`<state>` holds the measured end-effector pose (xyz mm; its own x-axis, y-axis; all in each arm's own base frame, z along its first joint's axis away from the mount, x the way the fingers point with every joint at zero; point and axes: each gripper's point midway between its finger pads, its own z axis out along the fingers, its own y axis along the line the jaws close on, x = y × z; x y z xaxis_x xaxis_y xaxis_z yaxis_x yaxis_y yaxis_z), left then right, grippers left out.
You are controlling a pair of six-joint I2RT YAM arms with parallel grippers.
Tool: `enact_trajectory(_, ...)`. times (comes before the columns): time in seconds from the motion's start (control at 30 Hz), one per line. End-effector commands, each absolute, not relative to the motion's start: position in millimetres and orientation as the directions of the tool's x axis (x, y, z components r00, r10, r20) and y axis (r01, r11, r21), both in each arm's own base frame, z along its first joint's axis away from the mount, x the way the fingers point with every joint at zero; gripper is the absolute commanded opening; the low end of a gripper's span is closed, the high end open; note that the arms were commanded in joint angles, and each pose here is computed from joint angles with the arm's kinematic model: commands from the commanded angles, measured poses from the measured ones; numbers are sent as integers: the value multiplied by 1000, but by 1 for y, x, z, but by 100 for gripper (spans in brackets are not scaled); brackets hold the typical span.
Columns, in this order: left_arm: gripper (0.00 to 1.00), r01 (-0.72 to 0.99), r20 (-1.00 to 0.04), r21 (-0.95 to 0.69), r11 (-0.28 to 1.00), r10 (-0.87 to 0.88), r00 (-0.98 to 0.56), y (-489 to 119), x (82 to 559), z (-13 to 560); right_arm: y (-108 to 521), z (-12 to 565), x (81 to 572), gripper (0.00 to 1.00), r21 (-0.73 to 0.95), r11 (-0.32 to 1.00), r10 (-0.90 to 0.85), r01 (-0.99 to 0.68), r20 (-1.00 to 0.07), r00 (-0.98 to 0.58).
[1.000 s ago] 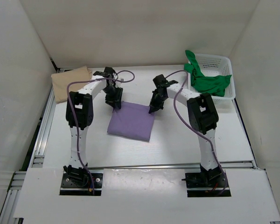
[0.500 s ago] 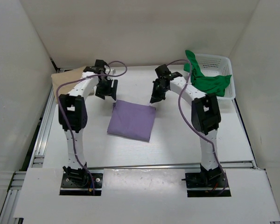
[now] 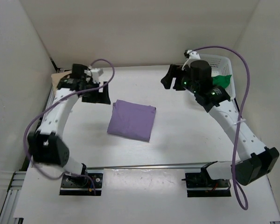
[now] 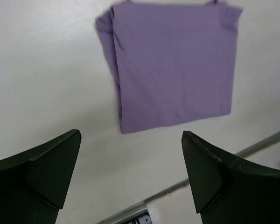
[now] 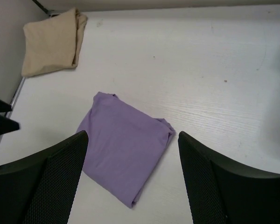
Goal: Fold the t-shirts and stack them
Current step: Fold the long partially folded tshirt into a neat square, then put the neatly folded tshirt into the corner of the board with the left arm
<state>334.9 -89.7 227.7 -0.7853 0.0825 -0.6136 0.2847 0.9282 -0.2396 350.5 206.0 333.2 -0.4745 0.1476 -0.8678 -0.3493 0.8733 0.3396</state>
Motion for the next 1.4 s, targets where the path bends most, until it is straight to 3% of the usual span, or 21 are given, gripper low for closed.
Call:
enact_trajectory(0.0, 100, 248, -388, -319, 915, 113, -915, -105, 352, 136, 217, 281, 361, 82, 332, 879, 97, -342, -827, -554)
enact_trajectory(0.23, 100, 250, -313, -390, 886, 128, -941, -126, 391, 82, 208, 254, 353, 82, 339, 907, 112, -251, -768, -631)
enact_trajectory(0.5, 98, 209, -155, -460, 863, 154, -976, -140, 362, 27, 180, 252, 345, 82, 301, 945, 160, -130, -769, -619)
enact_trajectory(0.67, 81, 190, -51, -475, 859, 189, -981, -150, 337, -3, 167, 260, 342, 83, 284, 955, 182, -85, -789, -587)
enact_trajectory(0.77, 63, 176, -13, -522, 835, 198, -980, -161, 335, -12, 160, 261, 342, 83, 254, 965, 170, -66, -796, -580)
enact_trajectory(0.8, 57, 171, -5, -530, 831, 198, -980, -163, 337, -13, 159, 266, 344, 83, 254, 965, 175, -62, -804, -569)
enact_trajectory(0.87, 34, 168, 15, -538, 826, 209, -978, -169, 339, -19, 156, 269, 344, 83, 249, 967, 177, -53, -807, -563)
enact_trajectory(0.93, 10, 184, -13, -527, 830, 209, -978, -170, 351, -9, 156, 271, 344, 83, 240, 969, 167, -59, -810, -562)
enact_trajectory(1.13, 10, 220, -144, -467, 856, 172, -974, -153, 390, 25, 146, 270, 346, 83, 219, 975, 171, -21, -814, -555)
enact_trajectory(1.37, 10, 203, -343, -82, 976, 163, -925, -99, 473, 60, 147, 270, 348, 83, 211, 977, 161, -26, -815, -556)
